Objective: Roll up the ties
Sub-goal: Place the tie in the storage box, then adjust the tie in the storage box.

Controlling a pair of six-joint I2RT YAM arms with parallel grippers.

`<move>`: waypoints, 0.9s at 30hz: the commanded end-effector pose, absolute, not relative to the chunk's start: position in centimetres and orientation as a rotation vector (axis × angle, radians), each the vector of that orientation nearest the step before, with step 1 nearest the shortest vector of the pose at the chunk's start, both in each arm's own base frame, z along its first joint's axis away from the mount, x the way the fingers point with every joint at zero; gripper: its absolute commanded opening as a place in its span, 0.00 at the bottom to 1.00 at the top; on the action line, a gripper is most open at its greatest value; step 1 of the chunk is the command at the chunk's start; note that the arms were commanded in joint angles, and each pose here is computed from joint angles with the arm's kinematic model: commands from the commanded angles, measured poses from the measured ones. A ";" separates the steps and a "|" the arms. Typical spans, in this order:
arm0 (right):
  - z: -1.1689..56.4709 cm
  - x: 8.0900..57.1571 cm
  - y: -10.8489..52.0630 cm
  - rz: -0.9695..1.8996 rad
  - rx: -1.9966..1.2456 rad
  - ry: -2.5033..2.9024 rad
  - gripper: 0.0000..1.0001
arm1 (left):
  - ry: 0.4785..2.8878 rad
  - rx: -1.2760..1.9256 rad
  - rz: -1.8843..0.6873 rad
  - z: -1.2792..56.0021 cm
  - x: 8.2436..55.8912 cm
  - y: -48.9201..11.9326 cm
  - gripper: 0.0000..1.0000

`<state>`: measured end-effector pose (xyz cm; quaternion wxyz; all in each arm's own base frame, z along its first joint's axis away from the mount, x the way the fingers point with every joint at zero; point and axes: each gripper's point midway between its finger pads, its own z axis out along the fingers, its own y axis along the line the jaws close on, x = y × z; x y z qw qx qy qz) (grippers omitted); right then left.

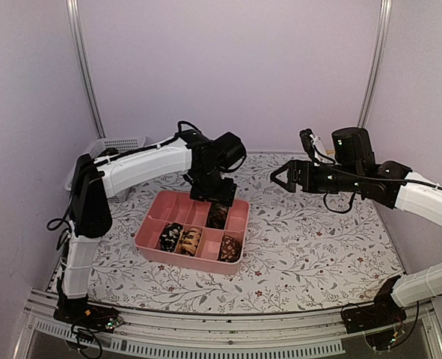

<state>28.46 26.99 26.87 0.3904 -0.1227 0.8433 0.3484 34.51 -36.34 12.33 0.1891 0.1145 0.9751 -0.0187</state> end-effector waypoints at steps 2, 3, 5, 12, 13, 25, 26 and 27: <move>27.2 29.2 27.1 0.861 -0.316 2.129 1.00 | 2.703 0.311 -0.054 13.7 34.3 -36.1 0.68; 27.1 29.2 27.2 0.860 -0.319 2.131 1.00 | 2.700 0.312 -0.051 13.7 34.3 -36.0 0.62; 27.1 29.2 27.1 0.856 -0.319 2.134 1.00 | 2.696 0.320 -0.048 13.6 34.3 -35.9 0.48; 26.9 29.1 26.9 0.848 -0.318 2.138 1.00 | 2.731 0.372 -0.033 11.1 34.4 -35.9 0.38; 26.8 29.1 26.9 0.846 -0.317 2.138 1.00 | 2.741 0.379 -0.031 10.5 34.4 -35.9 0.36; 26.2 29.0 26.9 0.846 -0.316 2.152 1.00 | 2.832 0.455 -0.035 5.6 32.9 -35.2 0.18; 26.1 29.1 26.9 0.842 -0.316 2.155 1.00 | 2.830 0.464 -0.050 5.6 33.0 -35.4 0.18; 26.0 29.1 26.9 0.840 -0.315 2.158 1.00 | 2.827 0.473 -0.057 5.6 33.0 -35.6 0.18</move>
